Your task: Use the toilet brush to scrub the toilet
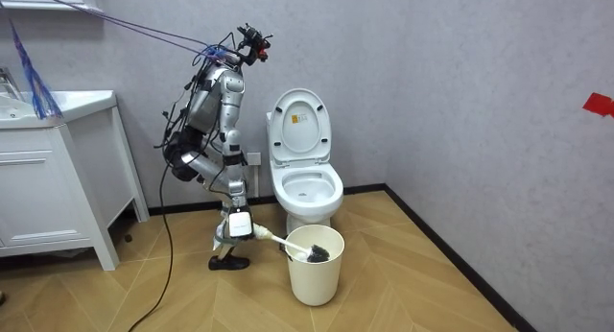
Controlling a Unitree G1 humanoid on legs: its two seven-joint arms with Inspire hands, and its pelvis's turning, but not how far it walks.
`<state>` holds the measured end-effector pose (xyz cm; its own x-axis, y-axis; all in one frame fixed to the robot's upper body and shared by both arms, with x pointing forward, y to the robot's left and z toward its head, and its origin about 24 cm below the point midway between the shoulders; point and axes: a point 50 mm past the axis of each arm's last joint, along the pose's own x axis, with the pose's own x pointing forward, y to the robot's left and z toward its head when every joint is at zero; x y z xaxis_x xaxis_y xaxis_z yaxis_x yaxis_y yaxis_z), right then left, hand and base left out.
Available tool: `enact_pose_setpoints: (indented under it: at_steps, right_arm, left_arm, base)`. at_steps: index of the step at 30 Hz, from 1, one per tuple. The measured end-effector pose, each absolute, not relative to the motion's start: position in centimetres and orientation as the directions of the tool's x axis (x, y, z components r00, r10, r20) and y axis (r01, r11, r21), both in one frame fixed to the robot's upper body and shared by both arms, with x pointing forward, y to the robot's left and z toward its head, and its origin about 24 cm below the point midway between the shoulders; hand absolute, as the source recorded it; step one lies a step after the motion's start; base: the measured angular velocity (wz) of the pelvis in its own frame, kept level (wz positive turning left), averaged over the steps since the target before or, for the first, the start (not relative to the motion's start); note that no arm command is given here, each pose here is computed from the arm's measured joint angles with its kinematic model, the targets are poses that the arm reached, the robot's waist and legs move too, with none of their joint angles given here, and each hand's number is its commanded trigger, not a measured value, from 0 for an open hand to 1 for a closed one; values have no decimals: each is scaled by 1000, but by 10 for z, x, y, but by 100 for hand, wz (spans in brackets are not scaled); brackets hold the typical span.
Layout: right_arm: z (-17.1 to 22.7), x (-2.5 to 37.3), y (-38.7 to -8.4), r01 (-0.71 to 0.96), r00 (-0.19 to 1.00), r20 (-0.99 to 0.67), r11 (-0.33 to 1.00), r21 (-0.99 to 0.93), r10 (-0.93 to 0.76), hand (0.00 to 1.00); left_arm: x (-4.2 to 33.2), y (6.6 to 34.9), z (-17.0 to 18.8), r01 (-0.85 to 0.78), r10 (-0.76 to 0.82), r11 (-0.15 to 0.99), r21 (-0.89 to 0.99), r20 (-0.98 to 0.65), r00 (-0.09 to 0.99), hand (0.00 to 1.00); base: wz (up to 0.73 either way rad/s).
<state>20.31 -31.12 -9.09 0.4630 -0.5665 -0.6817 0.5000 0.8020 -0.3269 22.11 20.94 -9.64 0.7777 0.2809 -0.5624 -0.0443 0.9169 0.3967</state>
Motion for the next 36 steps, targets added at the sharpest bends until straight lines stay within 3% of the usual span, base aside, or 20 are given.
enact_pose_setpoints:
  at_steps: [17, 36]
  right_arm:
    - [-118, 165, -297, 561, 373, -781, 792, -241, -501, 100]
    - [-152, 75, -280, 570, 189, -891, 785, -243, -413, 100]
  left_arm:
    - [166, 219, -126, -27, 281, 935, 354, -691, 666, 0]
    - [75, 256, -143, -161, 406, 912, 376, -784, 469, 0]
  base:
    - [-1]
    - [7]
